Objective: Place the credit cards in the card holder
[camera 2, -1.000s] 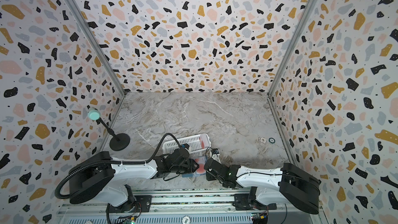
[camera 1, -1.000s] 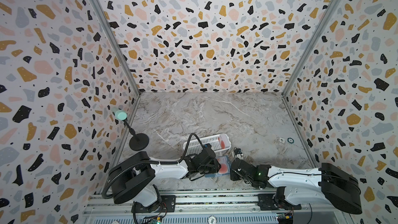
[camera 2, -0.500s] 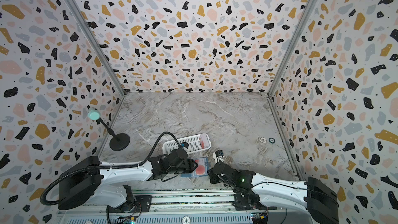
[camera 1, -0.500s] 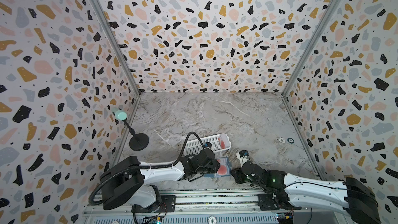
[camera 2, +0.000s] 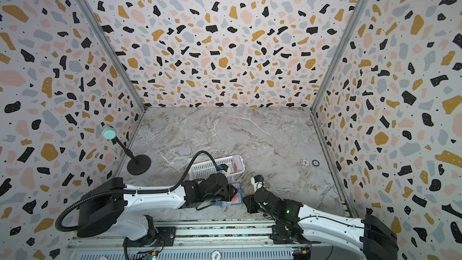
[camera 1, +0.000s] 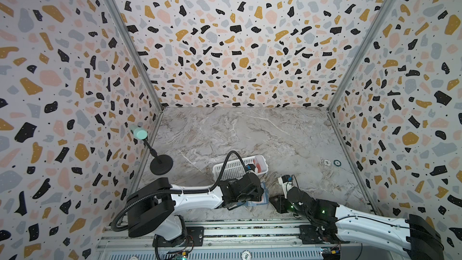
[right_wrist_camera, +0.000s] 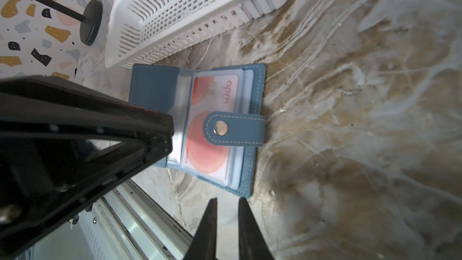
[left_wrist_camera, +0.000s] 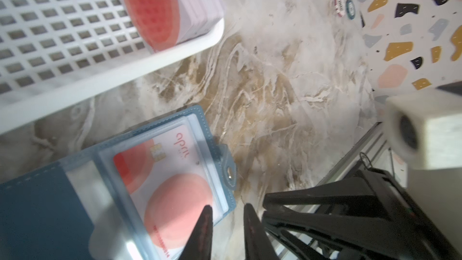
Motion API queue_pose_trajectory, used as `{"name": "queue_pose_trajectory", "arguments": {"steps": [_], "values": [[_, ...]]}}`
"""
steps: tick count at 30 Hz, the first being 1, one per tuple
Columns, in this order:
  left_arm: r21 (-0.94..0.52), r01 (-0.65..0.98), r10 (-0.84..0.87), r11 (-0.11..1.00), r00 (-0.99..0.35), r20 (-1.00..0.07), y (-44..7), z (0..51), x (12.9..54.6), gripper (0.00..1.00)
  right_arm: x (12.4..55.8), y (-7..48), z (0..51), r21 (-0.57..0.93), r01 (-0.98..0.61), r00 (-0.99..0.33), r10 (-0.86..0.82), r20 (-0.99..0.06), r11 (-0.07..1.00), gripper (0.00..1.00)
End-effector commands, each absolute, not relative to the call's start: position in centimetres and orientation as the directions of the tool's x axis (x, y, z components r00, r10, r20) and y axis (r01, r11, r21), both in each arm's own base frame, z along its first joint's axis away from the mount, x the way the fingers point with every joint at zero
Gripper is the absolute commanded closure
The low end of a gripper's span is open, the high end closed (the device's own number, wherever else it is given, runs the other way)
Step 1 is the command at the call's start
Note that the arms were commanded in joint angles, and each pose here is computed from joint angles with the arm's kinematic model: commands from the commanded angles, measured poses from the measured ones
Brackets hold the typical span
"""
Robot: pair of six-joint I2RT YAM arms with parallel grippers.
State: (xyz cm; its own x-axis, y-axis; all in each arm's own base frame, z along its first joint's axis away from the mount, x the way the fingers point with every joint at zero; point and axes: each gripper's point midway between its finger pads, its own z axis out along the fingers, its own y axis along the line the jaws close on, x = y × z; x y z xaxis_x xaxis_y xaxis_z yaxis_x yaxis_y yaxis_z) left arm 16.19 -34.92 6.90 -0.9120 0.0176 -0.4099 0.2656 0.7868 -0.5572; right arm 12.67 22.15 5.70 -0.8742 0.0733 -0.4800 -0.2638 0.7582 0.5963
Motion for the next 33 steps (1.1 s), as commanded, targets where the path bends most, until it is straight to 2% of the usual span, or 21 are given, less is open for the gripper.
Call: {"name": "queue_pose_trajectory", "arguments": {"steps": [1,7,13,33], "values": [[-0.508,0.214,-0.01,0.834,-0.915,-0.402,-33.5,5.4,16.4,0.77,12.5,22.9,6.3,0.624,-0.294,-0.876,0.057,-0.479,0.724,0.82],[-0.495,0.177,-0.035,0.851,-0.92,-0.39,-32.3,4.5,16.2,0.81,12.4,23.7,5.9,0.639,-0.31,-0.883,0.036,-0.468,0.704,0.83],[-0.46,0.166,-0.031,0.872,-0.92,-0.391,-31.1,3.8,16.1,0.91,12.6,24.3,5.5,0.632,-0.311,-0.887,0.022,-0.461,0.709,0.85],[-0.429,0.171,0.006,0.887,-0.933,-0.359,-30.9,1.7,15.5,0.96,13.3,25.1,5.1,0.643,-0.303,-0.896,0.021,-0.444,0.703,0.82]]}}
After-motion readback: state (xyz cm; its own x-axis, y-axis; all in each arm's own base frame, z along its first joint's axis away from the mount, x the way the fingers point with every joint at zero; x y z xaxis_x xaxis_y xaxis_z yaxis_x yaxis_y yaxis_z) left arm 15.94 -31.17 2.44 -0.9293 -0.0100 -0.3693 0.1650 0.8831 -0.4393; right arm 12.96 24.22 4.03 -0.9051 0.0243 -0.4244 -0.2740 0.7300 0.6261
